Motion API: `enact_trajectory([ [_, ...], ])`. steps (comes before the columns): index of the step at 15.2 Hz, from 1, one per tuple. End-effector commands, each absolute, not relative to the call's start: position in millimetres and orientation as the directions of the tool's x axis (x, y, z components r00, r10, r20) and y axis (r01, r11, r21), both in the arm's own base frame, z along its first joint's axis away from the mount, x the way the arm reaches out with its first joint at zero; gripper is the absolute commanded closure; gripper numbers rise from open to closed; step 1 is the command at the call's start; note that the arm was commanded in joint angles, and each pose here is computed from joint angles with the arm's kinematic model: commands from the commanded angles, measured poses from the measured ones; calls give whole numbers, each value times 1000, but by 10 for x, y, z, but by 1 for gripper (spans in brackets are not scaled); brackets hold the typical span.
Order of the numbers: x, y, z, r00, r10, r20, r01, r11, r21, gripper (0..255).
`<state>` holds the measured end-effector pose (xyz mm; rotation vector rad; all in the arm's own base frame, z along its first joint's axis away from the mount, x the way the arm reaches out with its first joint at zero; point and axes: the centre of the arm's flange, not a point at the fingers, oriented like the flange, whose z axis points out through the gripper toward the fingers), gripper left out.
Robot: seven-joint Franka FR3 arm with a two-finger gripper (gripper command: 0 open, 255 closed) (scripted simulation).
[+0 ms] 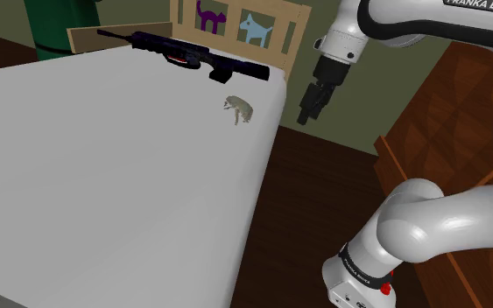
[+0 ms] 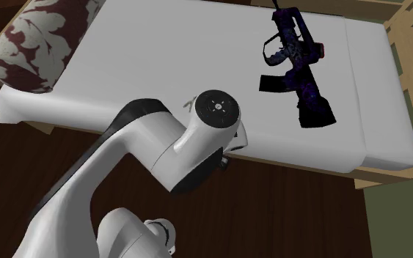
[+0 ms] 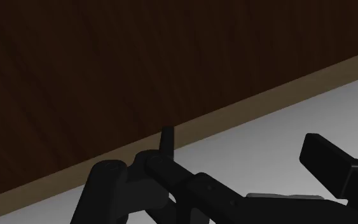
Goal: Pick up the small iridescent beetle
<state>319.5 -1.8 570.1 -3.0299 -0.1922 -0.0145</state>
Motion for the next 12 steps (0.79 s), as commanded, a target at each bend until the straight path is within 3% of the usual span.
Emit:
enact_trajectory([
  [1, 3195, -18, 5701, 992, 125, 16, 126, -986, -105, 0],
  [12, 4144, 850, 5941, 995, -101, 10, -96, -974, -207, 0],
])
